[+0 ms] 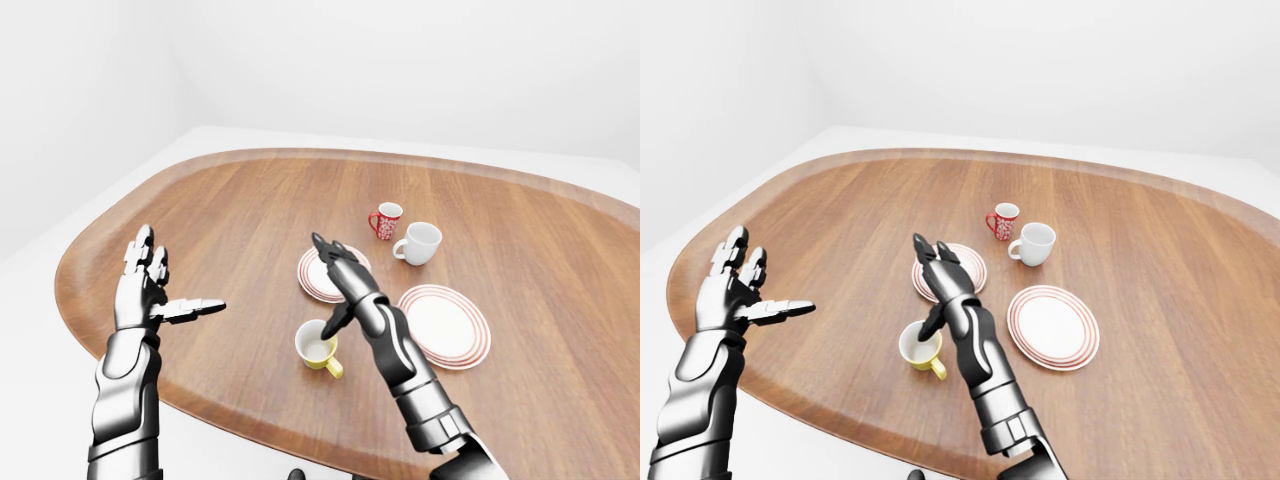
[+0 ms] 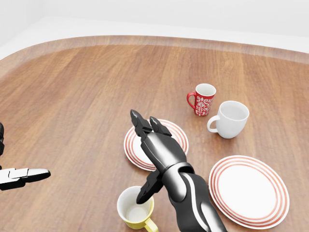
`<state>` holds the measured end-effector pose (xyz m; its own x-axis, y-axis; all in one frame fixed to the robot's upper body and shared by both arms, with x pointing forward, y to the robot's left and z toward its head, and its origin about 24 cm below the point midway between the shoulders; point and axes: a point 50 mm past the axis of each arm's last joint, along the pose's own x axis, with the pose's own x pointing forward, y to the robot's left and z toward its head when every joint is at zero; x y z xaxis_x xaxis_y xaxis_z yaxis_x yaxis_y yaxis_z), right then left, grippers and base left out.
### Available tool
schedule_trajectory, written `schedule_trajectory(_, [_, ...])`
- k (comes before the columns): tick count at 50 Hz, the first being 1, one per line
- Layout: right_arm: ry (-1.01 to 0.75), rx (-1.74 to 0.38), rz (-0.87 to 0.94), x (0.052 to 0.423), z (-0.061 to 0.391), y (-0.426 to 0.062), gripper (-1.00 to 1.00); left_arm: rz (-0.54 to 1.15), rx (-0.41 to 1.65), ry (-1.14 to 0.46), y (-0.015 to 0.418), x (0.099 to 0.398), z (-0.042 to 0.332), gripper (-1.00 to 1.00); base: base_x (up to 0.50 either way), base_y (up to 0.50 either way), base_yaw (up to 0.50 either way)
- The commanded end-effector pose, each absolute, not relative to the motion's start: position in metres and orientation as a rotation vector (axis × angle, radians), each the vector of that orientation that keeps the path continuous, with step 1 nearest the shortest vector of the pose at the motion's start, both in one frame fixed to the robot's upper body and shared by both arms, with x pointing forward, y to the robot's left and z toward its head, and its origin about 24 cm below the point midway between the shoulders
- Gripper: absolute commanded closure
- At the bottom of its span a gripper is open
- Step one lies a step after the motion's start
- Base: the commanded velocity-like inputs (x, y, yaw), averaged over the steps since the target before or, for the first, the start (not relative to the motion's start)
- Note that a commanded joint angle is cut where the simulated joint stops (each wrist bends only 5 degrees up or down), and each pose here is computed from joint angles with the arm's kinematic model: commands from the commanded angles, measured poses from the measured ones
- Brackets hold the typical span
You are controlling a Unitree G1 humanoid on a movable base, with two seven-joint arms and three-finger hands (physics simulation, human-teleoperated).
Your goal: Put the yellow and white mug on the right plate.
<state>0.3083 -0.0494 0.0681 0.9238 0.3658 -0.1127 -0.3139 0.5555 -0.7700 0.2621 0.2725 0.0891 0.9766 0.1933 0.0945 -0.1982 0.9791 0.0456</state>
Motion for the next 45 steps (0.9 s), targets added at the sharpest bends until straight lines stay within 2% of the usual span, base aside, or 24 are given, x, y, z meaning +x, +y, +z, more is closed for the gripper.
schedule_trajectory(1, [-0.052,-0.92,0.406,0.313,0.063,-0.044,-1.0,0.195,0.054,-0.095,0.272,0.262,0.09,-1.0,0.0,0.0,0.0])
schedule_trajectory(22, [-0.1,-0.987,0.458,0.295,0.04,-0.03,-1.0,0.196,0.053,-0.088,0.273,0.262,0.089,-1.0,0.0,0.0,0.0])
schedule_trajectory(45, [-0.077,-1.012,0.504,0.288,0.014,-0.024,-1.0,0.193,0.051,-0.071,0.272,0.263,0.085,-1.0,0.0,0.0,0.0])
